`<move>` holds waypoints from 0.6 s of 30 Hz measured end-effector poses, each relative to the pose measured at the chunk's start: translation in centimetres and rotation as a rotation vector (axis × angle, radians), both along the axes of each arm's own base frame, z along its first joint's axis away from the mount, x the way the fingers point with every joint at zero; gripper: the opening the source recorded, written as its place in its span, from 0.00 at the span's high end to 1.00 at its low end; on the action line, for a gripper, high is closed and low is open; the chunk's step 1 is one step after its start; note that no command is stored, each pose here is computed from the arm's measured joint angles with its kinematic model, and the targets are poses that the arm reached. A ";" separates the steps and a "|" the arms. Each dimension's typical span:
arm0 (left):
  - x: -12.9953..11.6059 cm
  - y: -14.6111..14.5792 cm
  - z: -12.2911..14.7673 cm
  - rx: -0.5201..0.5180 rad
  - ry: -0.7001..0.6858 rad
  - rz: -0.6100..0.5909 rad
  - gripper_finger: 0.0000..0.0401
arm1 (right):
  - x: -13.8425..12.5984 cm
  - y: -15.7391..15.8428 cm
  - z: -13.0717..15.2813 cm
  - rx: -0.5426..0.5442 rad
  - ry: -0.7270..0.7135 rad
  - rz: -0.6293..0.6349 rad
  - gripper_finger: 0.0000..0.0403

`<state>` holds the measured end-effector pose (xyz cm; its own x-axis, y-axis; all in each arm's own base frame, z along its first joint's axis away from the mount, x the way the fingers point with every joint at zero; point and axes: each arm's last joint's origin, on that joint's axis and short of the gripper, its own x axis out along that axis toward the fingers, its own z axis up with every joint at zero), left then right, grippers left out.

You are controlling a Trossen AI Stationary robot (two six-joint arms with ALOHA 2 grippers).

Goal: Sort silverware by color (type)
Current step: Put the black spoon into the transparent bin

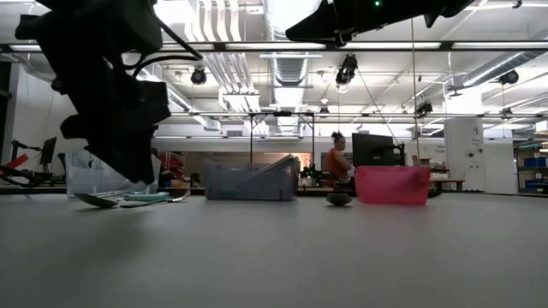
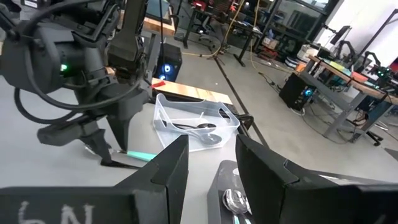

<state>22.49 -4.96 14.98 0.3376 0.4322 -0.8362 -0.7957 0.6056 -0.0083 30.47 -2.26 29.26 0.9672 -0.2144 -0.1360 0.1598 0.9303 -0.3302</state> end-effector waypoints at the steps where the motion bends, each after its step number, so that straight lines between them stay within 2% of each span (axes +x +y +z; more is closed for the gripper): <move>1: 0.1 0.2 0.0 -0.003 -0.005 0.014 0.60 | 0.0 0.0 0.0 0.000 0.000 0.000 0.69; 10: 0.3 0.8 0.1 0.019 -0.039 0.067 0.62 | 0.0 0.0 0.0 -0.009 0.002 0.001 0.69; 18: 0.5 0.9 0.0 0.141 -0.053 0.068 0.62 | 0.0 0.0 0.0 -0.014 0.004 0.002 0.69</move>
<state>22.95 -4.02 14.99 0.3453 0.5675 -0.7475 -0.8357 0.5483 0.0303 30.47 -2.27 29.26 0.9671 -0.2148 -0.1364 0.1571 0.9257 -0.3441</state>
